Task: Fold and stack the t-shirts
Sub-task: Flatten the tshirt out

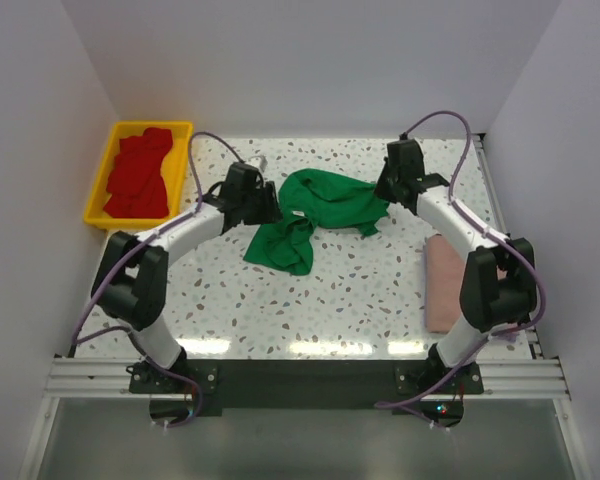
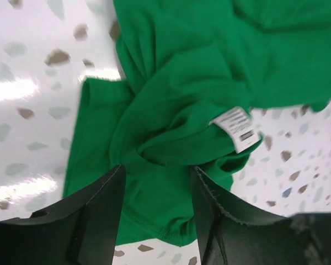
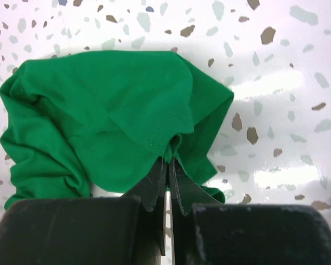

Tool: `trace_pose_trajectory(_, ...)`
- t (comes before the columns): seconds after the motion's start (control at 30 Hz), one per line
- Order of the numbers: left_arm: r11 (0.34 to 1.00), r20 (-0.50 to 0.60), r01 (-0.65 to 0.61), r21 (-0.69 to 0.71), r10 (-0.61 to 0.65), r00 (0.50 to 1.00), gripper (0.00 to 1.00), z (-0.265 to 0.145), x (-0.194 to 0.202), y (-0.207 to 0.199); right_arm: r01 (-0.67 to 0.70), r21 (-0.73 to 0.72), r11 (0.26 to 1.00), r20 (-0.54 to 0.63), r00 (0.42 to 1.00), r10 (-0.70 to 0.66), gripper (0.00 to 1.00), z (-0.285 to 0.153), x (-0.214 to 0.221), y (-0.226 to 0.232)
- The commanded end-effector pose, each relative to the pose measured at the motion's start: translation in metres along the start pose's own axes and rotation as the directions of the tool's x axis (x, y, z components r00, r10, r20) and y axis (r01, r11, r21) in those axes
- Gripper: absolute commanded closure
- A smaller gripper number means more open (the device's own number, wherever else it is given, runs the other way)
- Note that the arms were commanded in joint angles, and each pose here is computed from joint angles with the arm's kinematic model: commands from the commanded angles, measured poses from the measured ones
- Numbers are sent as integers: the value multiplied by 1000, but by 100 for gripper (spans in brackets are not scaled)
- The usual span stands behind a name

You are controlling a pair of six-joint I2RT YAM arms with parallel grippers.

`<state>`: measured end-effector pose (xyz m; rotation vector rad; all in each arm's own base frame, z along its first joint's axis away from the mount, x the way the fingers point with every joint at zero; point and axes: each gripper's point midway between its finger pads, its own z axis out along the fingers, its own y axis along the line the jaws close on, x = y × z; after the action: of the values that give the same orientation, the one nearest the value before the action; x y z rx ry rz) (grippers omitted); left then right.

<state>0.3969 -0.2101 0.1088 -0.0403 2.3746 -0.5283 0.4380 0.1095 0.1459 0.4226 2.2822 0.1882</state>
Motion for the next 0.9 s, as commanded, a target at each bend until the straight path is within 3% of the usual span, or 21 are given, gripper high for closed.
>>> trace_pose_trajectory(0.0,992,-118,-123,-19,120,986,44,14,33,-1,32,29,999,5,999,-32,100,12,-17,-2)
trace_pose_trajectory(0.13,988,-164,-152,-27,146,976,44,23,49,1,30,39,999,-23,999,-29,100,35,-27,-4)
trace_pose_trajectory(0.33,977,-153,-177,-115,159,975,44,28,41,14,31,-8,999,-33,999,-31,98,37,-37,6)
trace_pose_trajectory(0.57,956,-177,-219,-196,185,967,48,37,37,28,9,-82,997,-73,997,-15,79,25,-14,9)
trace_pose_trajectory(0.87,965,-210,-210,-159,174,962,65,43,49,24,5,-142,990,-58,998,-13,52,-17,7,4)
